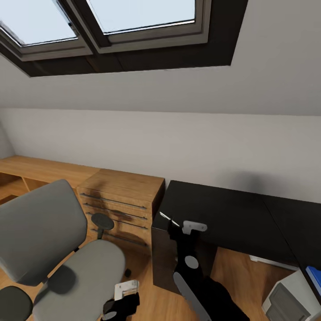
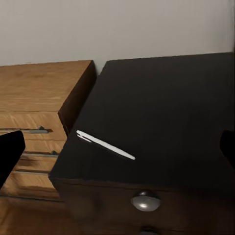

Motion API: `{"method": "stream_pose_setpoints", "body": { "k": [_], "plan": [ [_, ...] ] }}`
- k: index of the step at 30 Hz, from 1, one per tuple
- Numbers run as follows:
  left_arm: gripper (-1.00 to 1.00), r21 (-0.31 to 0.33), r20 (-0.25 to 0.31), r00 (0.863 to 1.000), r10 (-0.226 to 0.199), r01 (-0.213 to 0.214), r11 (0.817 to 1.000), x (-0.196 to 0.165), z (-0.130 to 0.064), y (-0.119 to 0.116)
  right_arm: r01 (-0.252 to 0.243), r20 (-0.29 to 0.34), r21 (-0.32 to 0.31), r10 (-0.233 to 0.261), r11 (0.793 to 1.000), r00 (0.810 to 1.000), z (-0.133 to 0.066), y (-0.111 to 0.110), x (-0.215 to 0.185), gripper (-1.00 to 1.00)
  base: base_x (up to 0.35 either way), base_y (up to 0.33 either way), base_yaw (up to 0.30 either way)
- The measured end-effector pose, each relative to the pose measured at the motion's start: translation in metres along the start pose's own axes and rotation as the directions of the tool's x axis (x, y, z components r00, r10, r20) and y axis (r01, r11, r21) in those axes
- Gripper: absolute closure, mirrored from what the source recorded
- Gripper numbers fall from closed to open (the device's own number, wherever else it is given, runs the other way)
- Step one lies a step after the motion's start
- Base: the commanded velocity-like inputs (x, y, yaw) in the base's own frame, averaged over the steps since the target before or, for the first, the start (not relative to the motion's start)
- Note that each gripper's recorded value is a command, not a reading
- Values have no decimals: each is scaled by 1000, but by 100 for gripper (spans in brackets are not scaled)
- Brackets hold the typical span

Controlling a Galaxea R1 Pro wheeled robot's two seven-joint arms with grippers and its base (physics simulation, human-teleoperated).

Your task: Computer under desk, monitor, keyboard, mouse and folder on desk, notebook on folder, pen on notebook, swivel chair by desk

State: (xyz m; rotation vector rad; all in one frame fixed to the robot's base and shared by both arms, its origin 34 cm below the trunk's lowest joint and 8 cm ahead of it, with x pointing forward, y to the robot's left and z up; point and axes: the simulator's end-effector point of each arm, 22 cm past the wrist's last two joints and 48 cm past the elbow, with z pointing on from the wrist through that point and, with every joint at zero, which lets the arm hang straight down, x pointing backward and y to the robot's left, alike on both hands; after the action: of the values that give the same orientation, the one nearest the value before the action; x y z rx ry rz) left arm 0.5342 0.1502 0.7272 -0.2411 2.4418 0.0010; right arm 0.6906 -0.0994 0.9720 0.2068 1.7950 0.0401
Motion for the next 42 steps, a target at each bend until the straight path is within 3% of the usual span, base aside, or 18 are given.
{"method": "stream_pose_setpoints", "body": {
  "k": [4, 9, 13, 17, 24, 28, 30, 31, 33, 35, 36, 37, 38, 41, 42],
  "plan": [
    [-100, 27, 56, 998, -9, 8, 1000, -41, -15, -8, 58, 46, 10, -58, 998, 997, 28, 1, -28, -100, 0, 0, 0],
    [-100, 48, 137, 990, -34, 27, 998, -86, -35, -12, 135, 67, 40, -138, 990, 988, 79, -8, -67, -100, 0, 0, 0],
    [-100, 55, 176, 983, -47, 38, 998, -107, -45, -12, 175, -7, 69, -175, 982, 985, 123, -34, -78, -100, 0, 0, 0],
    [-100, 59, 206, 977, -57, 46, 997, -124, -49, -13, 178, -134, 60, -169, 982, 976, 163, -66, -74, -100, 0, 0, 0],
    [-100, 57, 237, 969, -65, 53, 997, -138, -52, -7, 159, -229, 13, -152, 987, 962, 181, -79, -71, -100, 0, 0, 0],
    [-100, 28, 278, 960, -42, 36, 999, -151, -53, 14, 169, -310, -30, -170, 985, 935, 178, -78, -54, -100, 0, 0, 0],
    [-100, 12, 299, 954, -30, 28, 1000, -156, -53, 25, 180, -351, -90, -201, 980, 915, 174, -68, -41, -100, 0, 0, 0],
    [-100, 1, 334, 942, -30, 31, 1000, -162, -53, 34, 271, -369, -232, -342, 934, 864, 165, -47, -20, -100, 0, 0, 0],
    [-100, 2, 354, 935, -35, 37, 999, -166, -54, 36, 319, -362, -295, -415, 900, 835, 161, -41, -11, -100, 0, 0, 0],
    [-100, 3, 382, 923, -44, 47, 999, -173, -56, 38, 354, -350, -408, -503, 841, 791, 151, -29, 4, -100, 0, 0, 0],
    [-100, 3, 389, 920, -46, 49, 999, -174, -56, 39, 356, -347, -452, -529, 818, 774, 147, -27, 10, -100, 0, 0, 0],
    [-100, 3, 391, 919, -47, 49, 999, -174, -56, 39, 356, -346, -471, -541, 807, 767, 145, -27, 13, -100, 0, 0, 0],
    [-100, 3, 395, 917, -47, 50, 999, -174, -56, 39, 362, -345, -510, -571, 780, 745, 141, -31, 19, -100, 0, 0, 0],
    [-100, 2, 398, 916, -48, 51, 999, -175, -56, 40, 386, -342, -545, -618, 744, 708, 138, -45, 26, -100, 0, 0, 0],
    [-100, 2, 399, 916, -48, 51, 999, -175, -56, 40, 388, -343, -547, -622, 742, 704, 138, -48, 27, -100, 0, 0, 0]
  ]
}}
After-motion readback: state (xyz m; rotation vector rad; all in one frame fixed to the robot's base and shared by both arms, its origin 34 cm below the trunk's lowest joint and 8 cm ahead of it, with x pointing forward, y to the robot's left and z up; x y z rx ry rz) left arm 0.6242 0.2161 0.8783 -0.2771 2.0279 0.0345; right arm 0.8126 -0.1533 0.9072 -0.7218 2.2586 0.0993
